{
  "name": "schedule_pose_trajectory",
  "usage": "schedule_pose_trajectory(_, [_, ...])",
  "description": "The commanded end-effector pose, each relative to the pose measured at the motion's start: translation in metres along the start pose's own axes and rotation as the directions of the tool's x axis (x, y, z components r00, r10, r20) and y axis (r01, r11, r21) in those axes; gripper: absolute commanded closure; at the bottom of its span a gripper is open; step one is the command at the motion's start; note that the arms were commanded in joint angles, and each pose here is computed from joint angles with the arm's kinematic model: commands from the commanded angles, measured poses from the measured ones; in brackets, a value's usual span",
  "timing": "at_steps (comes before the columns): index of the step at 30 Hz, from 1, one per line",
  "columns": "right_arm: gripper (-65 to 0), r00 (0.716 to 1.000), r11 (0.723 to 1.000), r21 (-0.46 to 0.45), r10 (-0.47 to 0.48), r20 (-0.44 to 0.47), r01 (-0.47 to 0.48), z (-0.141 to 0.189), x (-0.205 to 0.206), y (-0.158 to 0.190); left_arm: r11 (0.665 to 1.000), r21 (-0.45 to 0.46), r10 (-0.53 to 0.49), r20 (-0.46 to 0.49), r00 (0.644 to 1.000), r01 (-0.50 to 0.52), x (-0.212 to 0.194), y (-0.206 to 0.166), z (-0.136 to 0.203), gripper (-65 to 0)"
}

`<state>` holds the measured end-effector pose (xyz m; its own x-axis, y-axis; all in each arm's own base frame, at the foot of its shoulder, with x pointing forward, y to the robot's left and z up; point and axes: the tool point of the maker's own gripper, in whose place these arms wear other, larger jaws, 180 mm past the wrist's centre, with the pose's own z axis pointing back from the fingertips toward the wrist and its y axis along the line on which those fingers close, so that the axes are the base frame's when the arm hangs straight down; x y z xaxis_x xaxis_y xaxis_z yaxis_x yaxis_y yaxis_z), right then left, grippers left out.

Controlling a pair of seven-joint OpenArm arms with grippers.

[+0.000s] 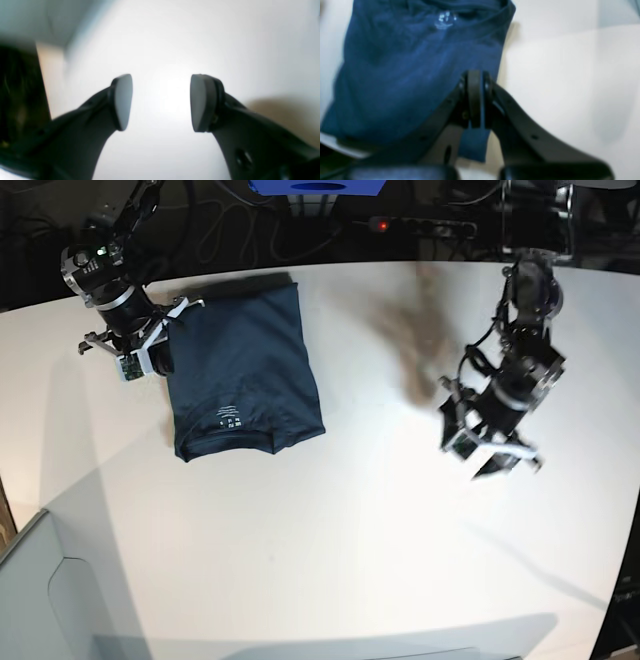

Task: Fold the T-shirt properly

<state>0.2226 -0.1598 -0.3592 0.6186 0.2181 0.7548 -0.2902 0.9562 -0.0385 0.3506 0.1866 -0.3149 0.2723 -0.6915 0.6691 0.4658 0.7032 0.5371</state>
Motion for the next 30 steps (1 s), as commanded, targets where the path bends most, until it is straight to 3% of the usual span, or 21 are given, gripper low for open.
schedule_pose_trajectory(1, [0.0,1.000,1.000,0.002,-0.012,0.024,0.012,-0.001,0.004,-0.001,0.999,0.034,0.040,0.055,0.998,-0.042,0.008,0.012,0.007,-35.0])
schedule_pose_trajectory(6, [0.0,0.998,0.998,0.030,-0.060,-0.027,0.060,-0.014,-0.018,0.001,0.959,0.048,0.278,0.016,0.960,-0.278,-0.043,0.010,0.036,-34.9])
schedule_pose_trajectory(10, [0.0,0.995,0.996,0.040,-0.074,-0.065,0.076,-0.013,-0.033,0.005,0.926,0.042,0.376,0.011,0.927,-0.376,-0.060,0.004,0.050,-34.9])
schedule_pose_trajectory(15, [0.0,0.993,0.996,0.043,-0.078,-0.091,0.082,-0.008,-0.044,0.009,0.905,0.025,0.424,-0.020,0.905,-0.424,-0.076,-0.010,0.063,-34.9])
schedule_pose_trajectory(26, [0.0,0.987,0.994,0.058,-0.085,-0.139,0.094,-0.001,-0.063,0.018,0.897,-0.005,0.439,-0.103,0.893,-0.442,-0.100,-0.039,0.079,-34.9])
schedule_pose_trajectory(30, [0.0,0.990,0.994,0.052,-0.087,-0.115,0.093,0.000,-0.059,0.014,0.874,0.024,0.485,-0.119,0.867,-0.485,-0.110,-0.046,0.086,-34.9])
